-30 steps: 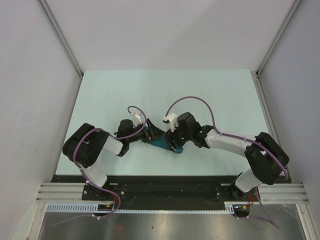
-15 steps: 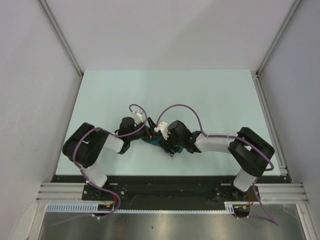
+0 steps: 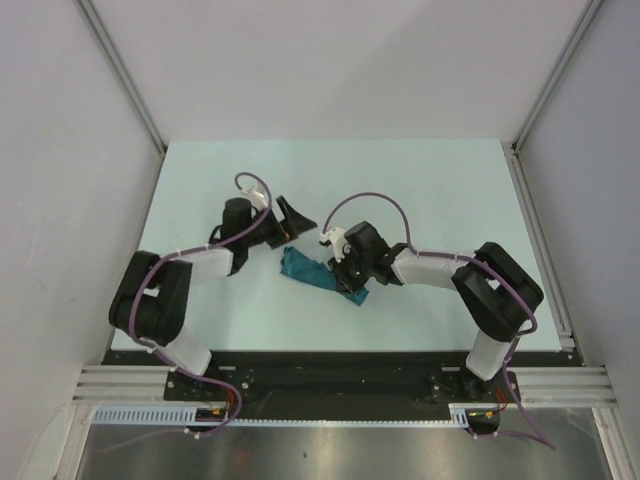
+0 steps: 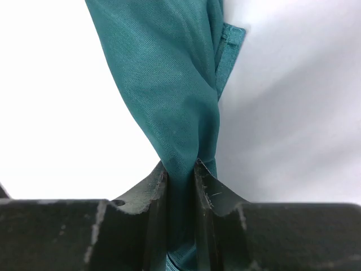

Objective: Fold the napkin, place the utensils inside, and roll it up
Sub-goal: Roll the napkin with the utensil

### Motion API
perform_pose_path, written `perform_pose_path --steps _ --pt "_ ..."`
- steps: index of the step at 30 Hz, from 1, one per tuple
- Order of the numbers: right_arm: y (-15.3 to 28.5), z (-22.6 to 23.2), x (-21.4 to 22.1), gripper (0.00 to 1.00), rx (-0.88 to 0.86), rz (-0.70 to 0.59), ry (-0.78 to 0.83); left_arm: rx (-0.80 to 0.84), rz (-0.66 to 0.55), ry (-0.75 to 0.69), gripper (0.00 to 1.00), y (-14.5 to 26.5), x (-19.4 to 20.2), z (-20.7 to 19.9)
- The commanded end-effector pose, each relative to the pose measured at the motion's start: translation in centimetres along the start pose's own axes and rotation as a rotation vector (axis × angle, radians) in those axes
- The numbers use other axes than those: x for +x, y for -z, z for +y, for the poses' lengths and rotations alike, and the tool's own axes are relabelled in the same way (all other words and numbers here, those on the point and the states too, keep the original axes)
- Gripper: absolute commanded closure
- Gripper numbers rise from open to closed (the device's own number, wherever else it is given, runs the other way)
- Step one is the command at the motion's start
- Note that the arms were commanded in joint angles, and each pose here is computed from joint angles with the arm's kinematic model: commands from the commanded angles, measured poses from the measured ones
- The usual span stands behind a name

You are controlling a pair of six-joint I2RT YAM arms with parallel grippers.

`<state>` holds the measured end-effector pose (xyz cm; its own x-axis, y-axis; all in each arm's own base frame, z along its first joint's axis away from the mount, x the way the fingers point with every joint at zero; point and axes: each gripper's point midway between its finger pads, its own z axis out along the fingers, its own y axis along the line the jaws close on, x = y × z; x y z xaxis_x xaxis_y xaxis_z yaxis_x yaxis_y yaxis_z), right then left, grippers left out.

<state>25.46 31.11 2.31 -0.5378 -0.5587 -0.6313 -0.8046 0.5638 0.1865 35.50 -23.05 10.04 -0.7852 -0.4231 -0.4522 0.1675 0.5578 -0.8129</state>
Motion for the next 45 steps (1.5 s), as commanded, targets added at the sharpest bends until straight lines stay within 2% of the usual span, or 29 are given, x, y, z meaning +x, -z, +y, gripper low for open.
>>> perform_pose_path --steps 1,4,7,14,21,27,30,31,33,34,36,37,39,40,42,43,45 --pt "0.3 1.8 4.2 0.83 -0.158 0.154 -0.167 -0.052 -0.168 -0.124 0.0 3.2 -7.7 -1.7" --pt "0.5 1.6 4.0 0.85 -0.226 0.148 -0.274 -0.084 -0.197 -0.136 0.0 4.5 -9.0 -1.0" --pt "0.8 1.3 3.1 0.86 -0.304 0.113 -0.372 -0.102 -0.178 -0.153 0.0 4.9 -8.2 -0.3" --pt "0.5 -0.4 2.7 0.88 -0.384 0.093 -0.554 -0.094 -0.053 -0.113 0.0 4.4 -2.8 2.2" --pt "0.1 -1.4 3.3 0.89 -0.425 0.101 -0.696 -0.084 0.091 -0.1 0.01 2.3 2.7 2.3" --pt "-0.1 -1.8 3.6 0.89 -0.427 0.105 -0.736 -0.16 0.132 -0.083 0.05 1.6 4.5 3.8" --pt "-0.3 -1.8 3.9 0.89 -0.425 0.115 -0.746 -0.153 0.146 -0.061 0.17 1.0 5.1 4.0" --pt "-0.3 -1.9 3.9 0.89 -0.425 0.114 -0.747 -0.151 0.149 -0.057 0.28 0.8 5.1 4.0" --pt "-0.2 -1.9 3.9 0.89 -0.423 0.113 -0.749 -0.143 0.144 -0.06 0.42 0.4 5.0 3.8" --pt "-0.2 -1.9 3.8 0.89 -0.42 0.112 -0.755 -0.147 0.14 -0.06 0.54 0.1 4.7 3.9" --pt "-0.1 -2.0 3.7 0.89 -0.421 0.107 -0.763 -0.143 0.143 -0.064 0.65 -0.2 4.6 3.8" --pt "-0.1 -2.0 3.7 0.89 -0.42 0.109 -0.773 -0.14 0.144 -0.069 0.76 -0.6 4.4 3.8" --pt "-0.1 -2.1 3.6 0.87 -0.422 0.102 -0.773 -0.128 0.15 -0.076 0.86 -1.0 4.3 3.6" --pt "0.0 -2.1 3.5 0.82 -0.421 0.096 -0.769 -0.119 0.148 -0.085 0.94 -1.3 4.0 3.3" --pt "0.3 -2.0 3.3 0.75 -0.42 0.081 -0.761 -0.119 0.162 -0.083 0.99 -1.7 4.1 3.6" --pt "0.5 -2.2 3.1 0.64 -0.413 0.071 -0.76 -0.113 0.164 -0.087 1.0 -2.0 3.9 3.4" --pt "1.2 -2.3 2.1 0.52 -0.396 0.036 -0.719 -0.111 0.172 -0.085 1.0 -2.3 3.9 3.5"
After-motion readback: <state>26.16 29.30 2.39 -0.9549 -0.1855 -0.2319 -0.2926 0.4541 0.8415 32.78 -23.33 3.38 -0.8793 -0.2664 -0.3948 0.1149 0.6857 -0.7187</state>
